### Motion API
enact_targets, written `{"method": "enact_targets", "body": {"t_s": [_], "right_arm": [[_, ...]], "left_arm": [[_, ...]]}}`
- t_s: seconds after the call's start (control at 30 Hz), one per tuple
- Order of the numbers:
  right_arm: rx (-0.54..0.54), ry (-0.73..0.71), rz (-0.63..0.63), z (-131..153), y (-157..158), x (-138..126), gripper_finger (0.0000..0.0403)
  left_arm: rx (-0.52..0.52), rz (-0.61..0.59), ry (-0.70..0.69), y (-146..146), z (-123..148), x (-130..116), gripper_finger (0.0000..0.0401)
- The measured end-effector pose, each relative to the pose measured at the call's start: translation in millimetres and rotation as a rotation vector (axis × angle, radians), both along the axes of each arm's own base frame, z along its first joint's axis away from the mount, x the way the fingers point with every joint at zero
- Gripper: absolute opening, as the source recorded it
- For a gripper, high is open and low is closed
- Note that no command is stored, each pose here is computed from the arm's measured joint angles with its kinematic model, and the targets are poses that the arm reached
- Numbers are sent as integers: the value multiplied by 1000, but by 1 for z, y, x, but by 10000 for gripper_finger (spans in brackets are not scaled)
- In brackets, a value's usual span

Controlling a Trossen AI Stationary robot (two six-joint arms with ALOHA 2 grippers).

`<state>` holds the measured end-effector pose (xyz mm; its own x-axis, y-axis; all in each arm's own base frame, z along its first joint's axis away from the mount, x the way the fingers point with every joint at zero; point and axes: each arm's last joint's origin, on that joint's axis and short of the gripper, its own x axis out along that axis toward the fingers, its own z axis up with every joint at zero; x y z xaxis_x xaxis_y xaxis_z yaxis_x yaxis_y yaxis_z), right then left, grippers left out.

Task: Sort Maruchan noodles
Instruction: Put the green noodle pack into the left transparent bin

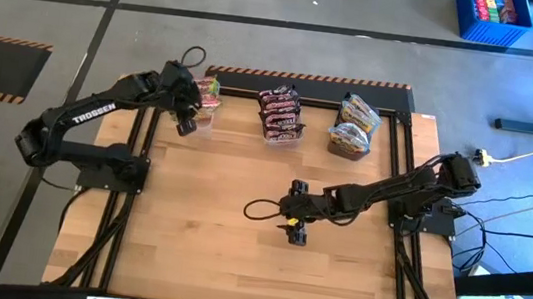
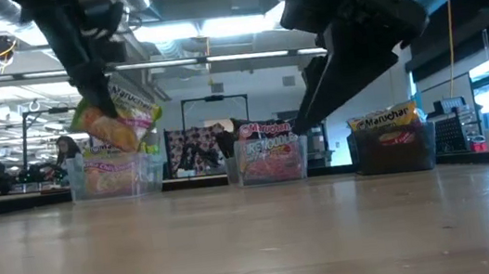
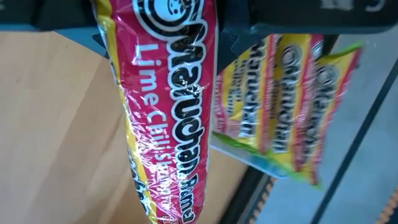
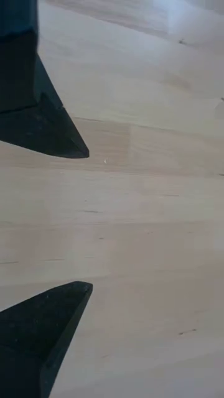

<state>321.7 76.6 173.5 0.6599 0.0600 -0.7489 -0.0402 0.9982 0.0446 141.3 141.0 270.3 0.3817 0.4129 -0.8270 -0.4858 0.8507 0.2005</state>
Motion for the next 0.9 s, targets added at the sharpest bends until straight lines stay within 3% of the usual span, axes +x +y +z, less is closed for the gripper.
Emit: {"method": "enact_targets", "body": {"t_s": [0.47,0.67,0.9], "right_arm": [[17,4,19,-2,0,-1,323],[18,2,20,-2,0,-1,323],[26,-2,23,-2,1,-1,323]], "left_arm": [[-8,-38,-47,21,-46,6,118],[-47,27,-99,28,-64,4,118],[-81,108,-67,27,-76,1,126]]}}
